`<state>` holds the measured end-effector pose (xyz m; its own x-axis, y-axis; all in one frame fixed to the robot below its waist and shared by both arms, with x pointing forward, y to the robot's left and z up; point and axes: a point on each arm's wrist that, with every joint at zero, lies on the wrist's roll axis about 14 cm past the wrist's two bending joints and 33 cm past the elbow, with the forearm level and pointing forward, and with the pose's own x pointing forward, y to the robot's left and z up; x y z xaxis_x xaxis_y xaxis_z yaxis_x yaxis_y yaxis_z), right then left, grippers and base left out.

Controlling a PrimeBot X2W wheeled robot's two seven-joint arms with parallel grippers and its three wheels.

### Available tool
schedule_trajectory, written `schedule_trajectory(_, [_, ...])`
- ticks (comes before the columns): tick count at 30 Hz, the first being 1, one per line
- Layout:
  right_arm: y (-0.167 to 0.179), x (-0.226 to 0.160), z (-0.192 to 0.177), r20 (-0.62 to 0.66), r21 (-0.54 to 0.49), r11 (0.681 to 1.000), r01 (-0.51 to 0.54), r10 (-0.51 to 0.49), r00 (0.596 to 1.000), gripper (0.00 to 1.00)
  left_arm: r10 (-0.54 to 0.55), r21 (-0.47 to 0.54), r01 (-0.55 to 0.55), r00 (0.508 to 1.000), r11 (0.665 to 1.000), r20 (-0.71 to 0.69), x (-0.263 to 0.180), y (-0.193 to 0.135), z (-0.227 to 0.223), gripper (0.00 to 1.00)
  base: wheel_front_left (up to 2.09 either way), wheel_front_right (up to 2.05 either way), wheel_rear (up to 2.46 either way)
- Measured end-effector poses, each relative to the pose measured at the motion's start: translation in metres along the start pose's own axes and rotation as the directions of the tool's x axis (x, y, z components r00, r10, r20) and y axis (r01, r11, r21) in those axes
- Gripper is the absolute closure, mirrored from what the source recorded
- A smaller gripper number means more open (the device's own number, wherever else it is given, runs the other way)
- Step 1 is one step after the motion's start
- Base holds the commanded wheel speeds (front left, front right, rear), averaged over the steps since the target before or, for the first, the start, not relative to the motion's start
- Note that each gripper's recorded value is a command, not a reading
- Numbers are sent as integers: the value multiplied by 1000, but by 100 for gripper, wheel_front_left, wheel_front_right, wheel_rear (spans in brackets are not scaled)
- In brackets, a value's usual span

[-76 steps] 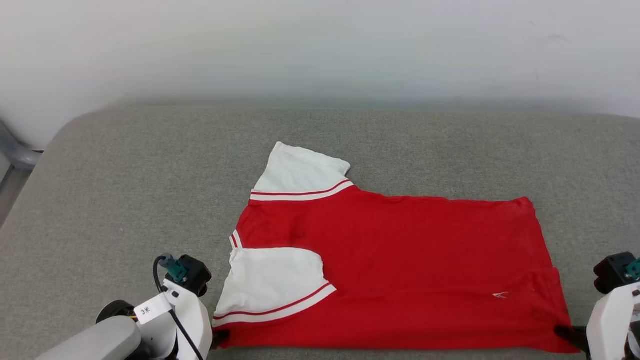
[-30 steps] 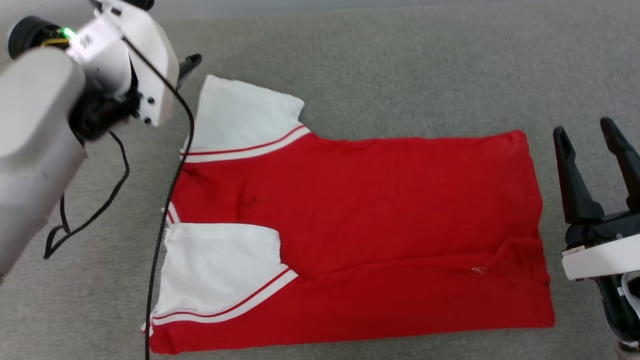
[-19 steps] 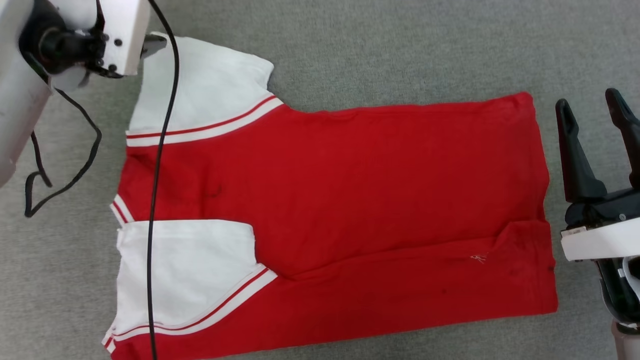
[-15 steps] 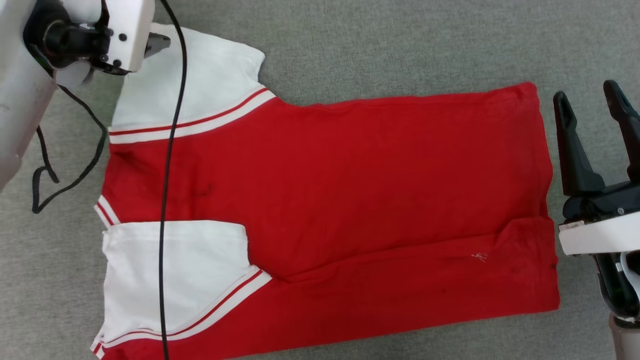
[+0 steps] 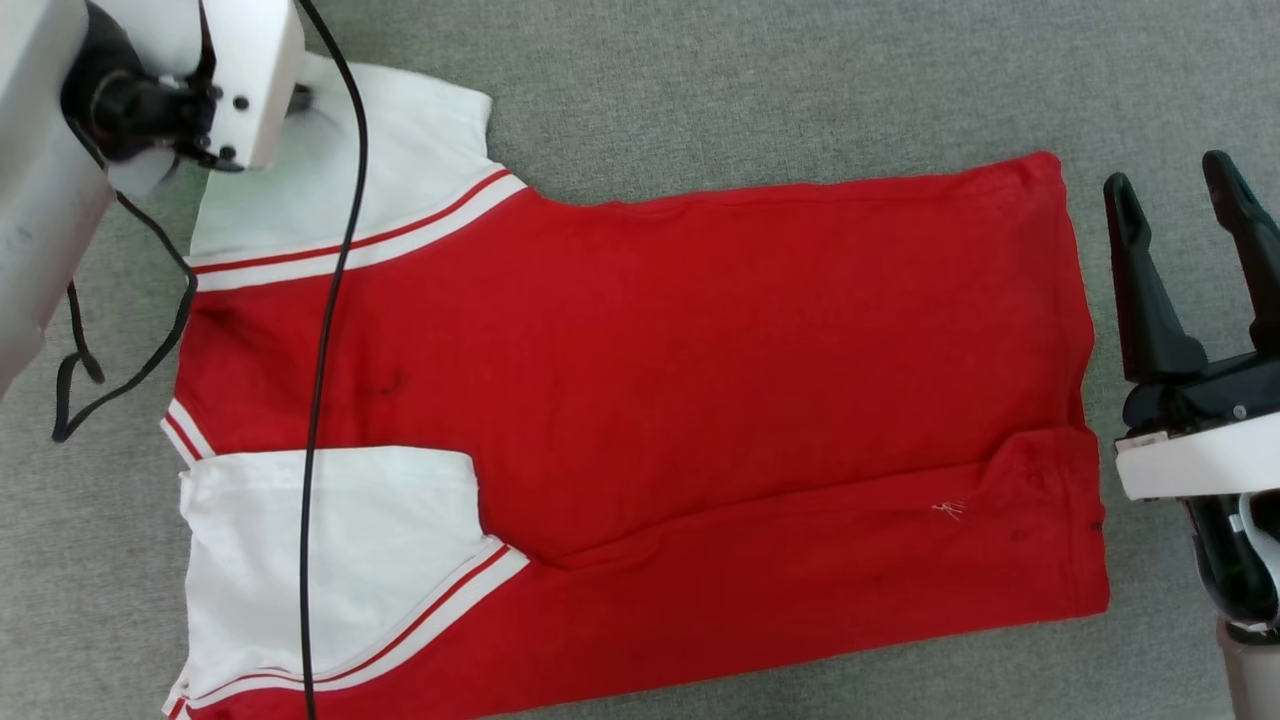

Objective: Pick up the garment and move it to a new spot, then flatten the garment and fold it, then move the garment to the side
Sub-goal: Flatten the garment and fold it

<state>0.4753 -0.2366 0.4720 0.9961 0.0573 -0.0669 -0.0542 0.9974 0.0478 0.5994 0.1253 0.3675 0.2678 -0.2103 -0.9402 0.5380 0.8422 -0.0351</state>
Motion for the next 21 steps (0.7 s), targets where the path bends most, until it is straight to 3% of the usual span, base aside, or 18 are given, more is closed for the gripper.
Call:
schedule_trajectory(4, [-2, 3, 13, 28, -18, 1000, -8, 8, 1000, 0, 20, 22, -21, 999, 1000, 33, -7, 1, -1, 100, 0, 0, 0])
schedule_trajectory(11, [-15, 14, 56, 46, -103, 994, -28, 32, 998, 0, 25, 46, -36, 976, 998, 214, -43, -8, 15, 100, 0, 0, 0])
schedule_trajectory(17, [-19, 27, 54, -192, -85, 992, -93, 75, 979, 0, 4, 109, -41, 945, 993, 326, -75, -28, 15, 100, 0, 0, 0])
schedule_trajectory(21, [-19, 29, 31, -429, -85, 985, -150, 100, 898, 0, -1, 139, -55, 929, 989, 371, -93, -35, 13, 100, 0, 0, 0])
